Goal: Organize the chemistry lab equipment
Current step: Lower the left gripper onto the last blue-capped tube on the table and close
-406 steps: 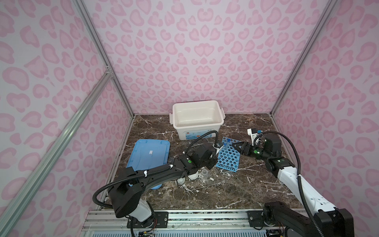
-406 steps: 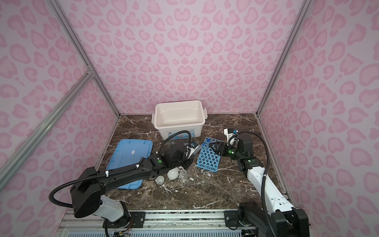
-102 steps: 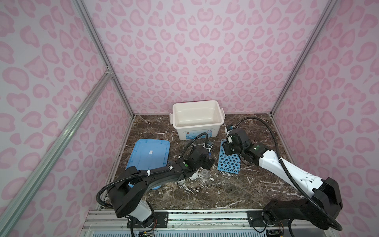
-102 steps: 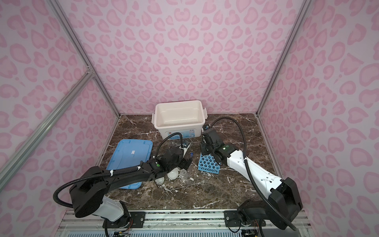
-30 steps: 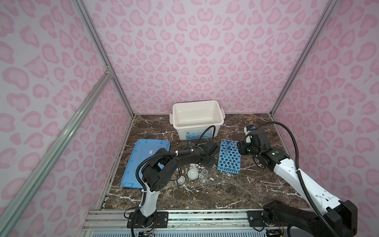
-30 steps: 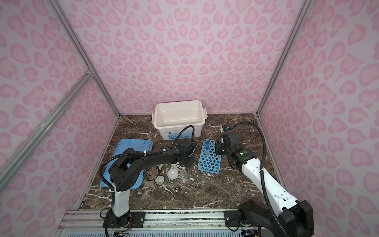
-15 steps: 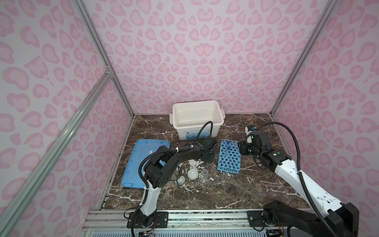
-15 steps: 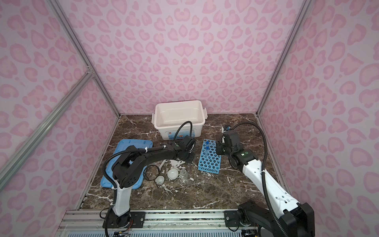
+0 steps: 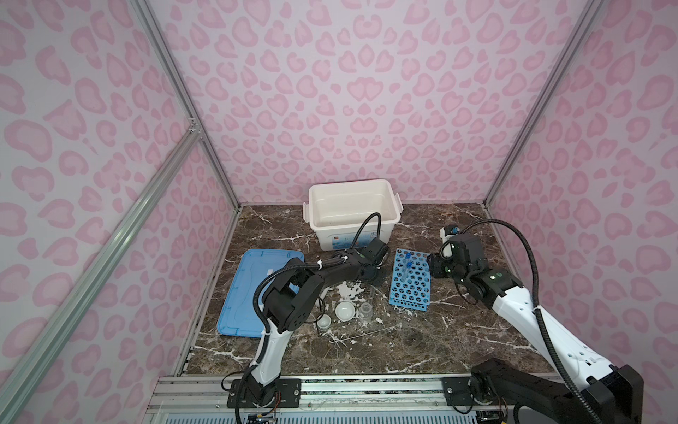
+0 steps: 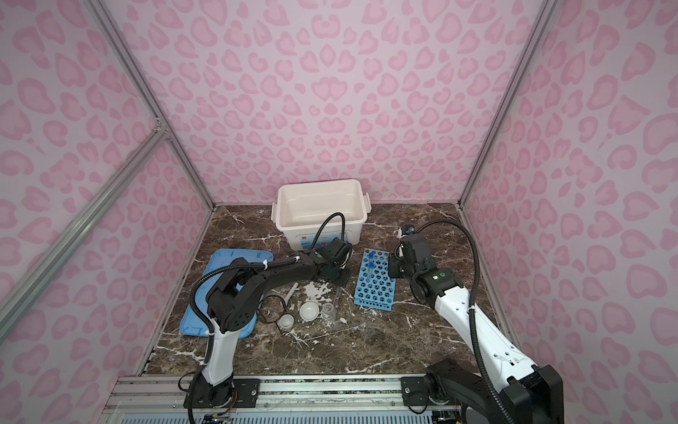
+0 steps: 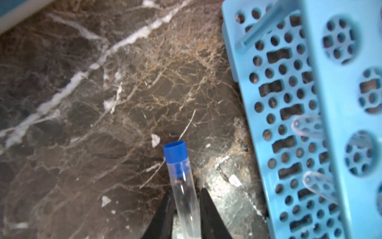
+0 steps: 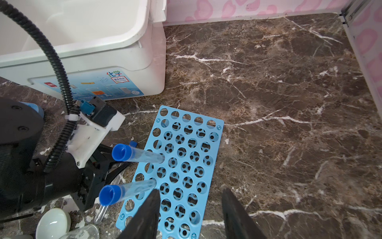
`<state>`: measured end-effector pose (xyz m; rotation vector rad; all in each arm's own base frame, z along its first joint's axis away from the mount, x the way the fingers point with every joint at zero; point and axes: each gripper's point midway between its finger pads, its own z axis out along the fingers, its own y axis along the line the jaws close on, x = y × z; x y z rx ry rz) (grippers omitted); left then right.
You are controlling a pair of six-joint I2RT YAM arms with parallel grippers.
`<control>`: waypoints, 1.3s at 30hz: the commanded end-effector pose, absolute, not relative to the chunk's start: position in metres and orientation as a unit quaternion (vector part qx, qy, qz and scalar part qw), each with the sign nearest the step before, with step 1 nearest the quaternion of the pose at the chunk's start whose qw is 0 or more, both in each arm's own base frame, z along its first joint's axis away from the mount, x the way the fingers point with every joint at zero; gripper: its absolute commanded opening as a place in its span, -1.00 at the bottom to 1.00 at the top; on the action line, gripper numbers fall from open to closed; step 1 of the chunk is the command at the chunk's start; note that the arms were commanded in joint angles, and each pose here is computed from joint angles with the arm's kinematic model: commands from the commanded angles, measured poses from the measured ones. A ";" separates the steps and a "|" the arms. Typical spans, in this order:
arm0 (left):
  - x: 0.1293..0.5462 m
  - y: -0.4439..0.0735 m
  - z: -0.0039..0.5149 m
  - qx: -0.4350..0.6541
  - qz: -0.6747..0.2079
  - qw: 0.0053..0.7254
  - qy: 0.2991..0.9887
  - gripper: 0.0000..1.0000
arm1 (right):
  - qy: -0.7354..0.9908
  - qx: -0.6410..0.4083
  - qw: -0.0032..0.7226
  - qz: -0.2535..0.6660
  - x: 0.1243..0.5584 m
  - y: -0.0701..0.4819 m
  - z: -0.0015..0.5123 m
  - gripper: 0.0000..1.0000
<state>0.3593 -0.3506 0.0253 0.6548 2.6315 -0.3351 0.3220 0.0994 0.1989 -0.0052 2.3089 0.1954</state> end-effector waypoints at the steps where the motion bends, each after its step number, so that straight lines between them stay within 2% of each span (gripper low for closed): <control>1: 0.365 -0.348 0.027 0.252 -0.100 0.209 0.940 -0.55 | 0.915 0.004 0.397 0.069 0.319 0.095 0.195 0.01; 11: 0.366 -0.344 0.032 0.299 -0.080 0.219 0.926 -0.51 | 0.915 0.007 0.397 0.071 0.319 0.094 0.195 0.01; 15: 0.361 -0.340 0.032 0.303 -0.081 0.215 0.925 -0.29 | 0.915 0.008 0.398 0.074 0.320 0.095 0.194 0.01; 17: 0.359 -0.338 0.032 0.302 -0.081 0.213 0.926 -0.08 | 0.915 0.007 0.395 0.075 0.320 0.096 0.193 0.01; 20: 0.357 -0.334 0.035 0.298 -0.077 0.217 0.927 0.00 | 0.916 0.007 0.395 0.076 0.321 0.096 0.193 0.01; 31: 0.333 -0.305 0.027 0.282 -0.058 0.197 0.937 0.01 | 0.916 0.006 0.393 0.076 0.321 0.097 0.190 0.01; 39: 0.320 -0.297 0.014 0.266 -0.063 0.178 0.945 -0.09 | 0.916 0.004 0.393 0.079 0.322 0.099 0.191 0.01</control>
